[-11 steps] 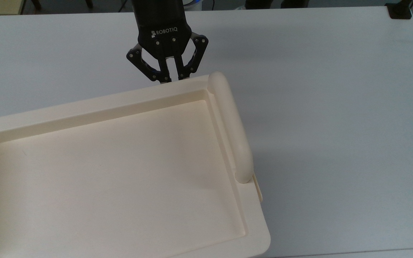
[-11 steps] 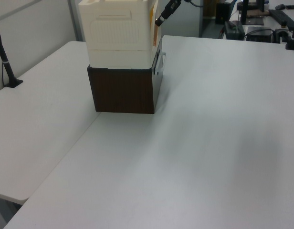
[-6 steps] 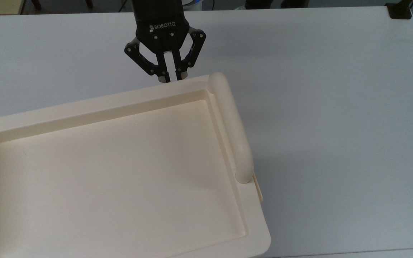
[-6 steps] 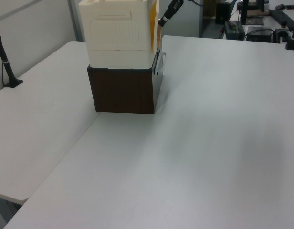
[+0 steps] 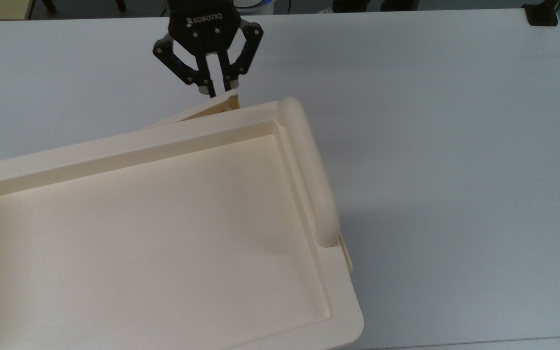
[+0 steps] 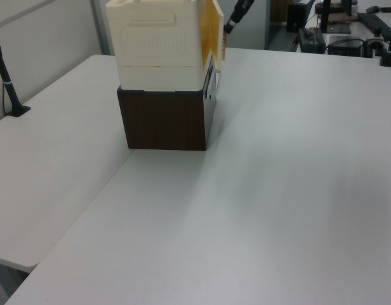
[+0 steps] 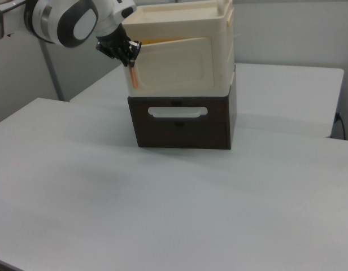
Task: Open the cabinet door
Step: 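Pull the handle outward, swinging the door open on its hinge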
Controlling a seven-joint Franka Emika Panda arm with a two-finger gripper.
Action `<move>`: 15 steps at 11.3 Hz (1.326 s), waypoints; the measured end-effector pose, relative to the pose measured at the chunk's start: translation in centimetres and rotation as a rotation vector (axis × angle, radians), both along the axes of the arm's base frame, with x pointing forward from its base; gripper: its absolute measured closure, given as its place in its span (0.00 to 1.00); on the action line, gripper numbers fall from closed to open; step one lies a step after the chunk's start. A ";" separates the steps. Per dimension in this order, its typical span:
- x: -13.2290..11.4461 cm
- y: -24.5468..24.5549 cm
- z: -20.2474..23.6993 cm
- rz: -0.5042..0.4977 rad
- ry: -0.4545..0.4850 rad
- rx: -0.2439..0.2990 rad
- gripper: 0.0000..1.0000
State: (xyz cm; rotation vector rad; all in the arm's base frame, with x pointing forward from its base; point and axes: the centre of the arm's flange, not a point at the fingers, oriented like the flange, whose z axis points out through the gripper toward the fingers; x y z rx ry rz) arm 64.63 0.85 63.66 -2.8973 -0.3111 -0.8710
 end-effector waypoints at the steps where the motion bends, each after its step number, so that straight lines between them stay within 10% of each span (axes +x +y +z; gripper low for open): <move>1: -0.5 -1.6 0.1 -0.014 0.030 -0.003 0.72; 6: -3.6 -10.4 0.4 -0.098 0.164 -0.023 0.00; 15: -10.7 -20.4 5.9 -0.212 0.161 -0.024 0.00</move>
